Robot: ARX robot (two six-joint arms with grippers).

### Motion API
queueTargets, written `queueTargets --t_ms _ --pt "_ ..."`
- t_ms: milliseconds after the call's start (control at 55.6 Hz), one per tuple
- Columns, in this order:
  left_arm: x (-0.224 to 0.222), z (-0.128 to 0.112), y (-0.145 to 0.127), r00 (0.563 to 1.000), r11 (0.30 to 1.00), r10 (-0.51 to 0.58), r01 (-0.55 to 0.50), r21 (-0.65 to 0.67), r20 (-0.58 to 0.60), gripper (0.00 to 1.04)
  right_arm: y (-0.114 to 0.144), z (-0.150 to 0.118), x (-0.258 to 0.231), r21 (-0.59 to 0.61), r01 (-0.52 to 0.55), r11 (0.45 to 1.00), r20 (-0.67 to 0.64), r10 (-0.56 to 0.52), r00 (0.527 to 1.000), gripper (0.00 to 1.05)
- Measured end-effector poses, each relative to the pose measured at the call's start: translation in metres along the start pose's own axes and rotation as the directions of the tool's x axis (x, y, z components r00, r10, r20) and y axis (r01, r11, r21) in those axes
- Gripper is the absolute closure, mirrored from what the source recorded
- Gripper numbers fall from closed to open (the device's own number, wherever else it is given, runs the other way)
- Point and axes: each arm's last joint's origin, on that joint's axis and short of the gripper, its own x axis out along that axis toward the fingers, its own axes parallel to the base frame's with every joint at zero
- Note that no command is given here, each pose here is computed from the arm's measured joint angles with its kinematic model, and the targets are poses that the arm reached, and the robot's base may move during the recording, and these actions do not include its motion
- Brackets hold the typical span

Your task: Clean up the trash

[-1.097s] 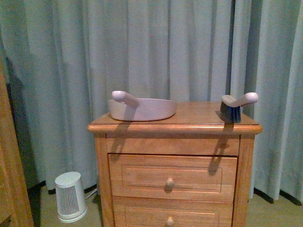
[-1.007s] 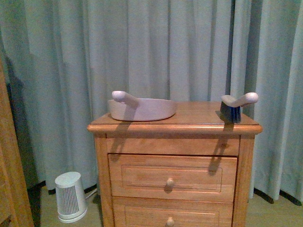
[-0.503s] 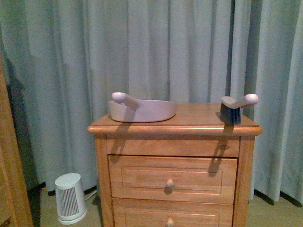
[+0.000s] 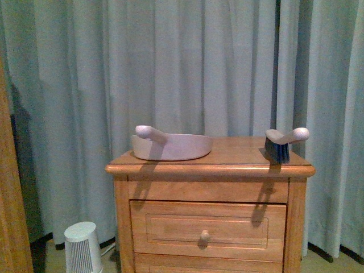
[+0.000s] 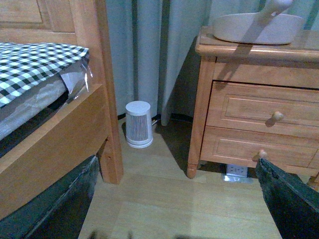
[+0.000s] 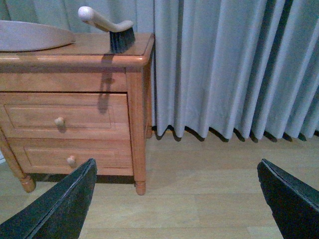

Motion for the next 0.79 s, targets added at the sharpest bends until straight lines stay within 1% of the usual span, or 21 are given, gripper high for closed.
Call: queueTargets --t_ms 791 --pt "0.0 0.0 0.0 1.0 1.0 0.0 0.0 0.0 0.0 0.08 0.0 0.0 0.0 0.0 0.0 1.0 0.0 0.0 1.0 0.07"
